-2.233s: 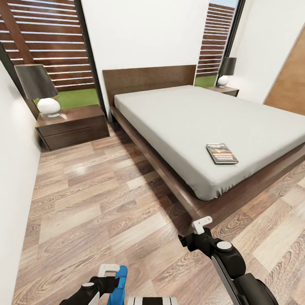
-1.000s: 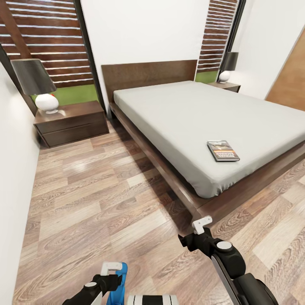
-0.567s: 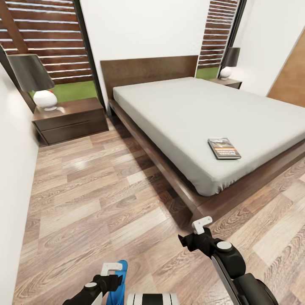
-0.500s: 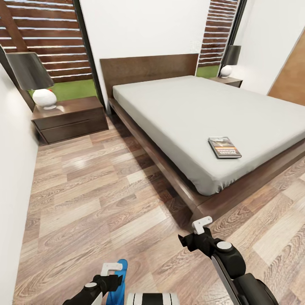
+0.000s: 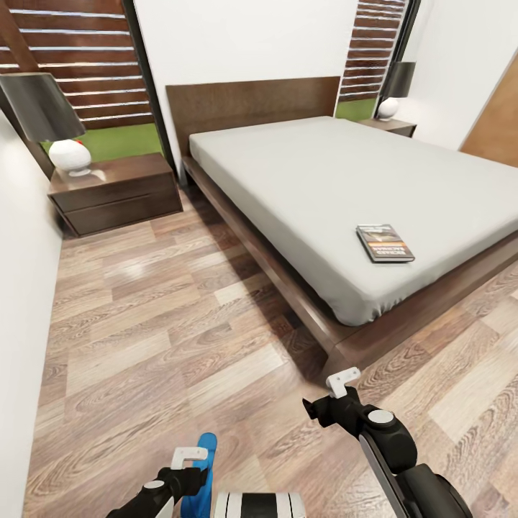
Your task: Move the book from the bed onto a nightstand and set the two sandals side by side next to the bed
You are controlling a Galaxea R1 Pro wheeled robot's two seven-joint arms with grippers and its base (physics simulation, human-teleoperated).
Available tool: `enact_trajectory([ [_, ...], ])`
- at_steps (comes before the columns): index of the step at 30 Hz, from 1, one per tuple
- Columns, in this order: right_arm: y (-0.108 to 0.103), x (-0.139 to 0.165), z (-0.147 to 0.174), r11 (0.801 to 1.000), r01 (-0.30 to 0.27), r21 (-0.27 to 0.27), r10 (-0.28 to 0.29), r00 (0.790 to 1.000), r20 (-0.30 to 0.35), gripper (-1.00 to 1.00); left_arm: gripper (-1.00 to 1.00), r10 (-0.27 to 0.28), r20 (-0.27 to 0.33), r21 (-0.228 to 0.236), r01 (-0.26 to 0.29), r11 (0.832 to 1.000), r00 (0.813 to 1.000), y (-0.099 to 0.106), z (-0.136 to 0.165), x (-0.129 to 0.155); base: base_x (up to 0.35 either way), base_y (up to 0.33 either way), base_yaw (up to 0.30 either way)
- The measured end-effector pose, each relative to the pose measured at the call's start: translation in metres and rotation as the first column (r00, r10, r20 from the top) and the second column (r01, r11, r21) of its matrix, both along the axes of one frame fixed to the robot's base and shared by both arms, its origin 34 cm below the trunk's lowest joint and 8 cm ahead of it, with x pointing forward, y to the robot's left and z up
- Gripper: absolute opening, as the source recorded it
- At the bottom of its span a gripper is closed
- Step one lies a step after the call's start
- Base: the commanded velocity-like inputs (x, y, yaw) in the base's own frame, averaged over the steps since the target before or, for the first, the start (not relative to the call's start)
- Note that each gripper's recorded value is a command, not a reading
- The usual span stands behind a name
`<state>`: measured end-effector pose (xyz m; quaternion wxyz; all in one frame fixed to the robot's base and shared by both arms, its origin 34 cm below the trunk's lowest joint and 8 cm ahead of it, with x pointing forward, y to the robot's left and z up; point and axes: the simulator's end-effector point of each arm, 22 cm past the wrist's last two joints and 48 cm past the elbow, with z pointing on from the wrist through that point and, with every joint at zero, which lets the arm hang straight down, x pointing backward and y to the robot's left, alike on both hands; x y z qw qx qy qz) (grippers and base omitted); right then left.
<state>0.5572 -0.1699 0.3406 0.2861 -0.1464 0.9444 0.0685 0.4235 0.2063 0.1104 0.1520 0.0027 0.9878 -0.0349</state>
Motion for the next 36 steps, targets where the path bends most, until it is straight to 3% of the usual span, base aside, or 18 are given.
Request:
enact_trajectory([
  [18, 0.000, -0.001, -0.007, 1.000, -0.003, 0.005, 0.003, 1.000, -0.012, 1.00, 1.00, -0.001, -0.016, 0.000, 0.001, 1.000, 1.000, 0.000, -0.007, -0.006, 0.000, 0.000, 0.000],
  [27, 0.018, -0.001, -0.001, 0.995, -0.055, 0.085, 0.057, 0.998, -0.020, 1.00, 1.00, -0.001, -0.013, 0.000, 0.001, 1.000, 1.000, 0.000, -0.007, -0.005, 0.000, 0.000, 0.000],
  [36, 0.021, -0.007, -0.015, 0.993, -0.061, 0.101, 0.067, 0.996, -0.053, 1.00, 1.00, -0.001, -0.042, -0.001, 0.001, 1.000, 0.999, -0.001, -0.017, -0.016, 0.000, 0.000, 0.000],
])
